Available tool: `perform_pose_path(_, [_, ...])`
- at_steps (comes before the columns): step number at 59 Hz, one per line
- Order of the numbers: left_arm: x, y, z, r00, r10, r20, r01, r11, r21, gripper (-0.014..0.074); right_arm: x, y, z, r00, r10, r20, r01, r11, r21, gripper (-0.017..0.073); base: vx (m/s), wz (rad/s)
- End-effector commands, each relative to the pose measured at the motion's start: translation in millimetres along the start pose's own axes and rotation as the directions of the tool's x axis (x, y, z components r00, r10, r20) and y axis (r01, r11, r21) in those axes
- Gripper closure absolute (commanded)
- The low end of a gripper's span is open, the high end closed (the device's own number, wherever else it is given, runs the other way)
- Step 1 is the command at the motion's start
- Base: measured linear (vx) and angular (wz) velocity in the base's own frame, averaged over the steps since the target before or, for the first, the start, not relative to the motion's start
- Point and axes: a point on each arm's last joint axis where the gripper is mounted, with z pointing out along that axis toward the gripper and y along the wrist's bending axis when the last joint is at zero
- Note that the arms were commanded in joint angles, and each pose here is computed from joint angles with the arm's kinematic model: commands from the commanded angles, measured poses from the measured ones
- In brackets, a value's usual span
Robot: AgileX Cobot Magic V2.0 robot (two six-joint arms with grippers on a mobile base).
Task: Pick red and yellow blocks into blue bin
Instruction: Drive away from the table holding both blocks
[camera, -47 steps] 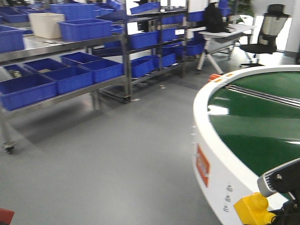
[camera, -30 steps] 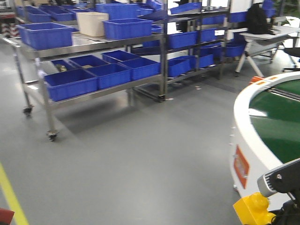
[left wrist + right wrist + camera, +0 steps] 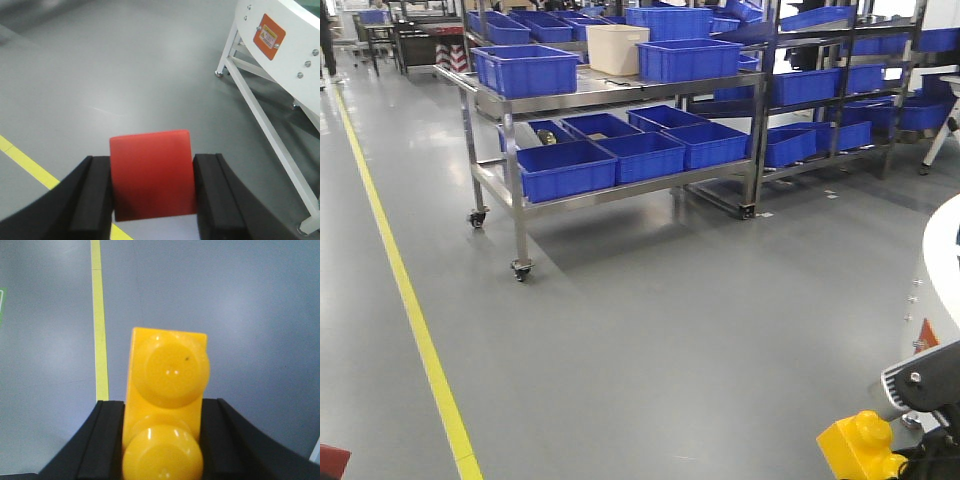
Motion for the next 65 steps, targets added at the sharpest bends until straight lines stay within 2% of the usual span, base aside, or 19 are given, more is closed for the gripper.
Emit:
perform_pose_path(1, [-13.5,-1.5,-4.3,0.996,-0.013,0.092,0.012,1.000,0.005,0.0349,-13.8,-1.3,-9.4,0.994,-0.012,0.105,0.011,1.000,0.010,0.0331,-0.05,0.17])
perform_pose_path(65, [-13.4,-2.2,-7.0,0.995,-0.012,0.102,0.011,1.000,0.006,0.0349,-12.0,-1.3,-9.2,0.996,-0.011,0.086,0.011,1.000,0.010,0.0331,0.06,0.09])
